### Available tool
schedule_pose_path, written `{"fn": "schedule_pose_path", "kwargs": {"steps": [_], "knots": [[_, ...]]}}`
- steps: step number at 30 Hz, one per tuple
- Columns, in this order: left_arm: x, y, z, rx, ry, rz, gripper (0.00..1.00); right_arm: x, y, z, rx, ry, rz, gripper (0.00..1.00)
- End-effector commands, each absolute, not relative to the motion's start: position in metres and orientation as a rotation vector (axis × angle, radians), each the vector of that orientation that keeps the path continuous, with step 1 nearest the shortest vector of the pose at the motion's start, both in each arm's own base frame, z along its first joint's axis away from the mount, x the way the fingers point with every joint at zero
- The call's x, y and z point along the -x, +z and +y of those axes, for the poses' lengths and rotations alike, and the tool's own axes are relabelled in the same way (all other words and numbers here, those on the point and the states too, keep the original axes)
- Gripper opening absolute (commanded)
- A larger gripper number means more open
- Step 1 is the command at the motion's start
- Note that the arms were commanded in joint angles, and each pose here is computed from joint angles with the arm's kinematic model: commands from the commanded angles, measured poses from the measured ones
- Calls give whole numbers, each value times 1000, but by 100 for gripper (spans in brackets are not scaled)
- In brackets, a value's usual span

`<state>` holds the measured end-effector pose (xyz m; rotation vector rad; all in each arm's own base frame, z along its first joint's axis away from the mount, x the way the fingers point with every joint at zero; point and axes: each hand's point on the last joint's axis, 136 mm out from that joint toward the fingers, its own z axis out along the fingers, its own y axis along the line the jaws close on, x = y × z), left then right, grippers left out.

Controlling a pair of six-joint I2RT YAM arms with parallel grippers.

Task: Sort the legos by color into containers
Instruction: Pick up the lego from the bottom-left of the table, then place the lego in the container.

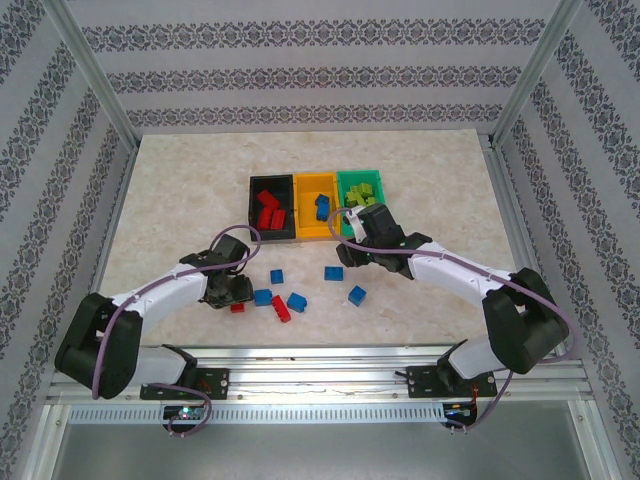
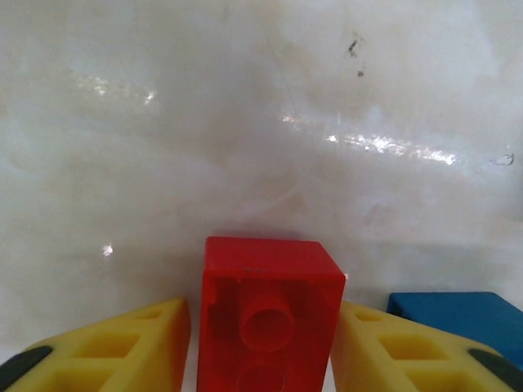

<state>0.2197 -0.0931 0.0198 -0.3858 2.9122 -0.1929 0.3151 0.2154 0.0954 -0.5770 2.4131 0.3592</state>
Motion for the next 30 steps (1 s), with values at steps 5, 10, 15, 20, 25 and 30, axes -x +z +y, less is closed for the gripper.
{"fn": "schedule_pose_path", "kwargs": {"steps": [5, 10, 15, 20, 25, 30], "knots": [[-224, 26, -93, 376, -233, 2866, 35, -317, 95, 220, 597, 354, 2386, 57], [-229, 36, -96, 358, -268, 2824, 28, -316, 95, 218, 592, 345, 2373, 57], [-242, 62, -105, 336, -357, 2735, 27, -316, 94, 221, 596, 360, 2370, 57], [-260, 94, -115, 313, -433, 2646, 27, -315, 94, 222, 593, 371, 2368, 57], [-289, 122, -128, 265, -466, 2592, 27, -314, 100, 216, 569, 366, 2343, 57], [-327, 148, -144, 196, -469, 2551, 27, -312, 101, 214, 558, 377, 2333, 57]]}}
